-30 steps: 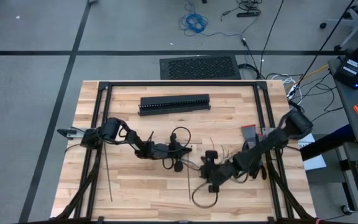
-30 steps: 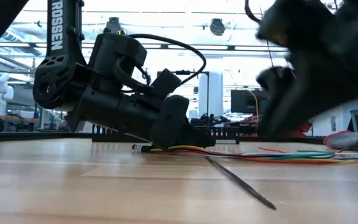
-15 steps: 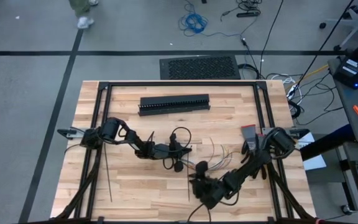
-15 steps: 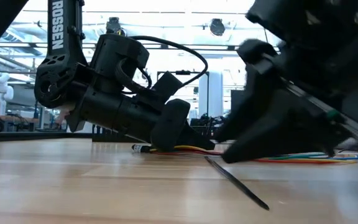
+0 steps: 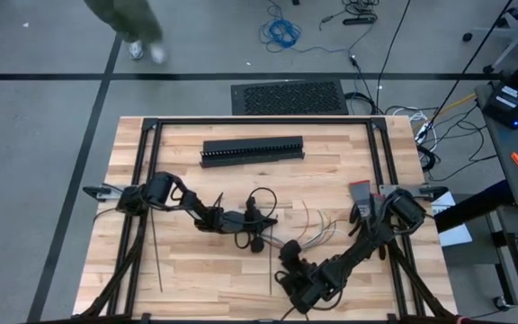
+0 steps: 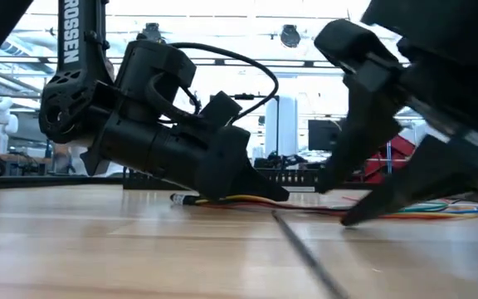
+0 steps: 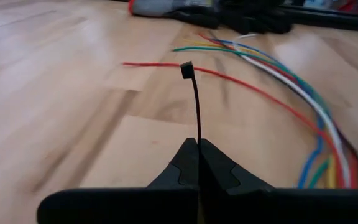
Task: Ziptie cables
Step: Wrap the cable wires with the black zip tie
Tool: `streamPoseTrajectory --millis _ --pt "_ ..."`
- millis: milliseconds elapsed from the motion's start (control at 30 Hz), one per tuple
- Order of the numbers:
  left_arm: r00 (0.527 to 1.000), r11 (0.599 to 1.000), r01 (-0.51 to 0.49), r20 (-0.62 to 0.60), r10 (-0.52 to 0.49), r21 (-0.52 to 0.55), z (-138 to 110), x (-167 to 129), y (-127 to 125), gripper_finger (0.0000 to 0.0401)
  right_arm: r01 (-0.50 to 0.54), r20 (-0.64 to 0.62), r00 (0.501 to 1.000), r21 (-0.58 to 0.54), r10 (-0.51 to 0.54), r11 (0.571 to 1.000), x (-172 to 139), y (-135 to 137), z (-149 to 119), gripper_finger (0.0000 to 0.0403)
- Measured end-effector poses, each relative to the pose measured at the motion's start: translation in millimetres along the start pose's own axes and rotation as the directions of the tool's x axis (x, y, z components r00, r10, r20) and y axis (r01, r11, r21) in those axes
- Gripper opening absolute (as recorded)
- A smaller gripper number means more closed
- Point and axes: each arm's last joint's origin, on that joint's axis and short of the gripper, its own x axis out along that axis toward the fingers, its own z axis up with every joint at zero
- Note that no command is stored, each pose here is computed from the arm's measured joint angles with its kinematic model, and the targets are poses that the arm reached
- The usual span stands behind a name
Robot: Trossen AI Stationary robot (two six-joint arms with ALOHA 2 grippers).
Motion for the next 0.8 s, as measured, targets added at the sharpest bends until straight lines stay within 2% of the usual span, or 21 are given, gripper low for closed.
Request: streamPoseTrajectory --millis 133,267,433,633,800 --pt "0.997 0.997 0.073 0.012 -0.073 -0.028 5.5 4.0 -8.5 0.0000 -0.075 -0.024 0.997 -0.029 0.074 0.997 0.3 -13.0 5.3 0.0120" --pt "0.995 0.996 0.090 0.035 -0.089 -0.024 11.0 7.6 -13.7 0.0000 -0.156 0.012 0.988 -0.014 0.156 0.988 10.2 -21.2 8.8 0.0120" --pt "0.998 0.998 0.066 0.007 -0.066 -0.002 9.0 8.8 -12.4 0.0000 -0.244 0.063 0.967 -0.041 0.247 0.969 15.3 -29.9 15.2 0.0120" --pt "0.999 1.000 0.027 -0.024 -0.027 0.012 5.6 9.1 -10.6 0.0000 -0.391 0.122 0.912 -0.036 0.393 0.920 22.8 -49.5 23.2 0.0120" --pt "1.000 1.000 0.014 -0.024 -0.014 0.013 5.5 9.2 -10.2 0.0000 -0.444 0.122 0.886 -0.046 0.447 0.895 32.7 -61.3 19.3 0.0109"
